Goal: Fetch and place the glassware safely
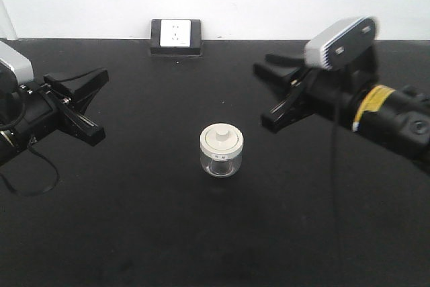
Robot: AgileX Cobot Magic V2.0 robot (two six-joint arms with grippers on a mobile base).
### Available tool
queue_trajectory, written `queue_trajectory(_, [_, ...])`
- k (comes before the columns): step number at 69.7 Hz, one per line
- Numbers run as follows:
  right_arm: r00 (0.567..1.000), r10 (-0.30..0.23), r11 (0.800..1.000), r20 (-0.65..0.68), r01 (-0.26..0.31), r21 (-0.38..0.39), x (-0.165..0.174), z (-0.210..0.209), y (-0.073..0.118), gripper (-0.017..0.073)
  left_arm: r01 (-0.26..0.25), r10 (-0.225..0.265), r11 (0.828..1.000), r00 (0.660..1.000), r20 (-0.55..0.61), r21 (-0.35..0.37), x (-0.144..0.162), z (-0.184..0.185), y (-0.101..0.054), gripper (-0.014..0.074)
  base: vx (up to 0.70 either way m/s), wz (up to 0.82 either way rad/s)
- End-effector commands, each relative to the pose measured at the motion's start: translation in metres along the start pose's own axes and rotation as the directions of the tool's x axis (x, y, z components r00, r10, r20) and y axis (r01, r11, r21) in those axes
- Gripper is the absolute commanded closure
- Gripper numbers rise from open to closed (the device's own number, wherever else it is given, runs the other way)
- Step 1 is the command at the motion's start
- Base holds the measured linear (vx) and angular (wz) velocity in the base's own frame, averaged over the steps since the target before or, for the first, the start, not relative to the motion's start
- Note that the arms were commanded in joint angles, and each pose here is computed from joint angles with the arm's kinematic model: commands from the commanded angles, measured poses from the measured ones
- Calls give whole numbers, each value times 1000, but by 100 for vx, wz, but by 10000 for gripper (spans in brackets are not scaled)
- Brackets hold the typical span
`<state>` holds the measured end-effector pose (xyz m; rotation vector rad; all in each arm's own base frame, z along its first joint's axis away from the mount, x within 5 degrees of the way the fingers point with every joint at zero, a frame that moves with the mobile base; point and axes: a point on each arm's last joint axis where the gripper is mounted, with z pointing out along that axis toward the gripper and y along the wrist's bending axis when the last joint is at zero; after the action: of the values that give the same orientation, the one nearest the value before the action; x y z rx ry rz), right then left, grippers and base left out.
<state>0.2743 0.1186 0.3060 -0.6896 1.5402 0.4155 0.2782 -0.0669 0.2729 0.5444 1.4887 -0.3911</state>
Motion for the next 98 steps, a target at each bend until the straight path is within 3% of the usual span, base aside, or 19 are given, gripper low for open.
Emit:
queue_trajectory(1, [996, -12, 997, 89, 5, 77, -38, -26, -2, 573, 8, -8, 1000, 993, 115, 1, -22, -2, 0, 601, 0, 0])
queue_trajectory(11, [998, 5, 980, 65, -18, 199, -54, -53, -6, 567, 8, -8, 1000, 993, 115, 1, -22, -2, 0, 601, 0, 0])
queue_trajectory(26, [1000, 25, 926, -16, -17, 377, -61, -88, -12, 564, 8, -8, 1000, 993, 115, 1, -22, -2, 0, 601, 0, 0])
queue_trajectory(34, [1000, 23, 929, -6, -19, 369, -53, -102, -3, 563, 8, -8, 1000, 993, 115, 1, -22, -2, 0, 601, 0, 0])
queue_trajectory(44, [997, 72, 940, 4, -70, 333, -31, -115, 11, 563, 8, -8, 1000, 993, 115, 1, -22, -2, 0, 601, 0, 0])
queue_trajectory(58, [995, 92, 945, -29, -78, 318, -5, -126, 22, 563, 8, -8, 1000, 993, 115, 1, -22, -2, 0, 601, 0, 0])
queue_trajectory(98, [995, 95, 946, -44, -76, 316, 1, -128, 24, 563, 8, -8, 1000, 993, 115, 1, -22, -2, 0, 601, 0, 0])
